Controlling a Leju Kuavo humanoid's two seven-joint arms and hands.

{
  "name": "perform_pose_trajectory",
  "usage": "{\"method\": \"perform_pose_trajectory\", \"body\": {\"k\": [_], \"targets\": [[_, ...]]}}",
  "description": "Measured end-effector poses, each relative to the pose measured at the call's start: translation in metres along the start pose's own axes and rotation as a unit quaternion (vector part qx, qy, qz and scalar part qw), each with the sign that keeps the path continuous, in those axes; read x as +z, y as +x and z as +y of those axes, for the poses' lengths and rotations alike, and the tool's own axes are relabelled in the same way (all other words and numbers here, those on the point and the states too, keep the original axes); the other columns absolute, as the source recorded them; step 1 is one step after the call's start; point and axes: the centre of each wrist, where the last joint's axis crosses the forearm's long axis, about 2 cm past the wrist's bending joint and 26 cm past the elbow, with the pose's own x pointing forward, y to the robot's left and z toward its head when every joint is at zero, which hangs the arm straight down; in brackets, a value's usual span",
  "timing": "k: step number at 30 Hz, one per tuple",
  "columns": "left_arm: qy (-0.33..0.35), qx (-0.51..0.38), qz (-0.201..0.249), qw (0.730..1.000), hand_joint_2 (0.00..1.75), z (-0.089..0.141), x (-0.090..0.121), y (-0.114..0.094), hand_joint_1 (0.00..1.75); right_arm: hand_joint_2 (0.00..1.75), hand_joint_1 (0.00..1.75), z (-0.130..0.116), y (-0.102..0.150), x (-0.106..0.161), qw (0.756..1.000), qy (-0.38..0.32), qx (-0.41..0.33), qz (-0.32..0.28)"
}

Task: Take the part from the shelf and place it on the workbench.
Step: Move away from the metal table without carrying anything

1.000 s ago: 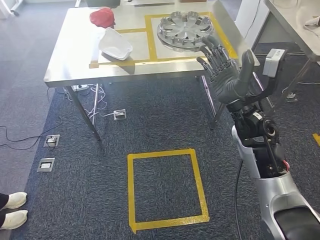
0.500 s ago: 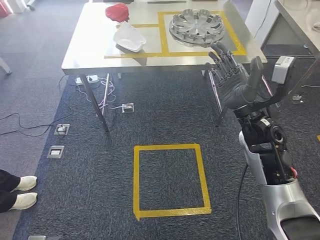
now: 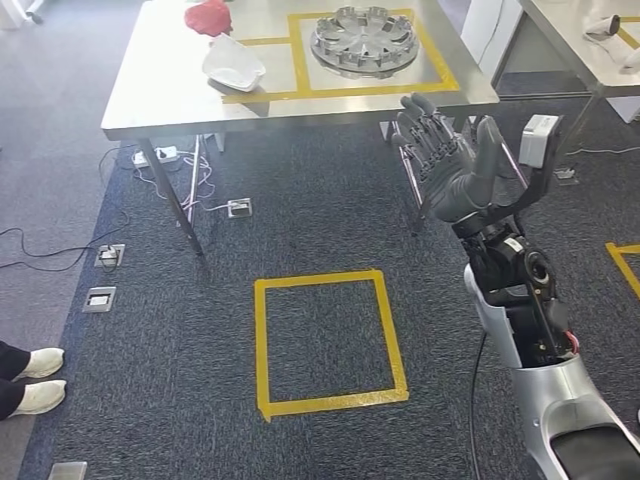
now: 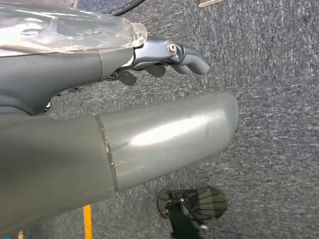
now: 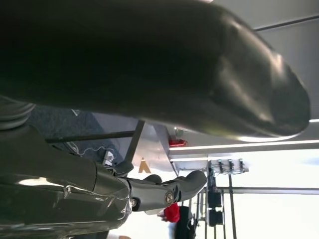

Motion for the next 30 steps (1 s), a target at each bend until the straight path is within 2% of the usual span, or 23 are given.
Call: {"method": "perform_pose_trajectory", "body": {"k": [30], "targets": [[-0.004,-0.005,0.000,1.000,0.00,-0.003,0.000,0.000,0.00,0.00,0.00,-0.003,-0.003,0.011,1.000,-0.008,-0.009,-0.003]]}}
